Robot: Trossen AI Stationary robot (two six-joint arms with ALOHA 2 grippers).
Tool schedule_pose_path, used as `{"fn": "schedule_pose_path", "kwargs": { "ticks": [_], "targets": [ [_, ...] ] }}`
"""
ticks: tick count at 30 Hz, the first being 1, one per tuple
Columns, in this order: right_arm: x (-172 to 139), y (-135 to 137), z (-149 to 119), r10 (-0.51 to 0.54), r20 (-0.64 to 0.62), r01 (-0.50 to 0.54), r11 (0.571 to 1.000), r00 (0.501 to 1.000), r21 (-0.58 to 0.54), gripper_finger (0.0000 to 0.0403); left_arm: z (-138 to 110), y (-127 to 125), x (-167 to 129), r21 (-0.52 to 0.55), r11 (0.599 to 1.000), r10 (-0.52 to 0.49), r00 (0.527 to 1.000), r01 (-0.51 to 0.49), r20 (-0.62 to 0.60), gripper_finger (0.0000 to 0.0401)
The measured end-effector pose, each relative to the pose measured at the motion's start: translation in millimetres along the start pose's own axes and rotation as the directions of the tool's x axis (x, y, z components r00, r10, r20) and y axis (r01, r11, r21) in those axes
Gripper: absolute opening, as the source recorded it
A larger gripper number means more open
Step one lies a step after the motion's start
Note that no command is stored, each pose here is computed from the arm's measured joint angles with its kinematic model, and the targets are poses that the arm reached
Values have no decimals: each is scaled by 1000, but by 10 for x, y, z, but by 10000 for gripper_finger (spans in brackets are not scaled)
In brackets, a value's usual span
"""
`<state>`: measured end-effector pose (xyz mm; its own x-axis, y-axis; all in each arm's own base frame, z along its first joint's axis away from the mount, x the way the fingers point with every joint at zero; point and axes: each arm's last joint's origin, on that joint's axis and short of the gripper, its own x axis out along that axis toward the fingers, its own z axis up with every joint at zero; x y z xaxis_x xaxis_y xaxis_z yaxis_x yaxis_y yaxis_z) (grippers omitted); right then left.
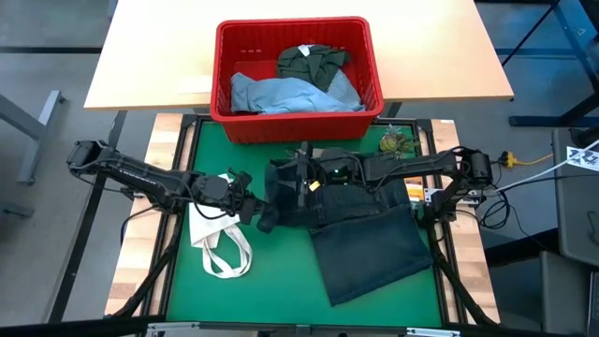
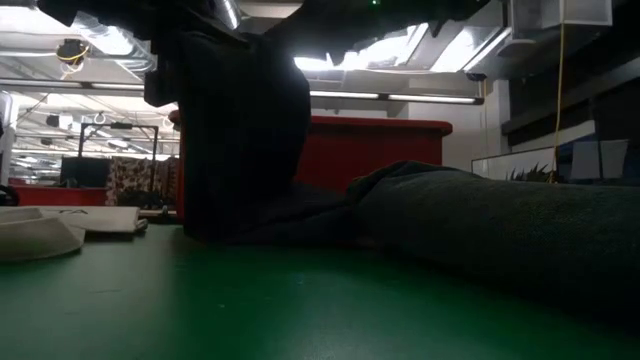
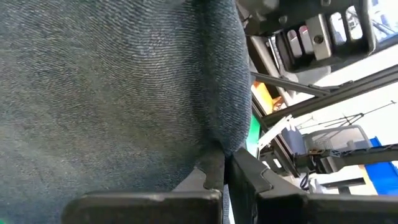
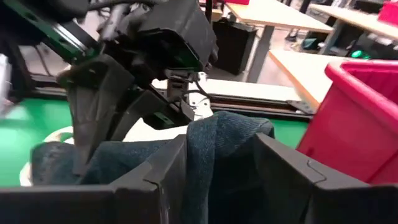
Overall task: Fold Laundry from Bin
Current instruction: Fold the dark blue jeans
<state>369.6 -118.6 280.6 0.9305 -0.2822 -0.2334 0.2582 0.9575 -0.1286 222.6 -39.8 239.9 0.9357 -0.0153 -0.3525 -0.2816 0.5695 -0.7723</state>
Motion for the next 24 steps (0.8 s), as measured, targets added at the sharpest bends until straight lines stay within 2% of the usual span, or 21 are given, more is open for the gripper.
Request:
{"fn": "schedule_pose_path", "kwargs": {
  "ticks": [4,9,11,17,21,24],
  "targets": [
    [0,-16,-1,3,2,-3,999,1000,33,138,-25,-14,-5,5,1000,-5,1000,5,-7,0],
    [-1,-24,2,-53,-2,53,998,999,42,39,-58,-36,-13,44,999,-12,1000,12,-14,0],
    [-1,-34,9,-90,1,90,994,996,67,11,-74,-44,-16,54,998,-20,999,22,-30,0],
    [-9,-90,22,-239,1,237,964,971,122,42,-112,-56,-23,72,997,-23,998,26,-50,0],
    [-10,-89,20,-252,-3,251,960,968,121,48,-117,-57,-25,74,997,-15,999,18,-38,0],
    [-50,-83,60,-220,6,218,970,975,106,48,-111,-58,-24,73,997,-13,1000,15,-28,0]
  ]
}}
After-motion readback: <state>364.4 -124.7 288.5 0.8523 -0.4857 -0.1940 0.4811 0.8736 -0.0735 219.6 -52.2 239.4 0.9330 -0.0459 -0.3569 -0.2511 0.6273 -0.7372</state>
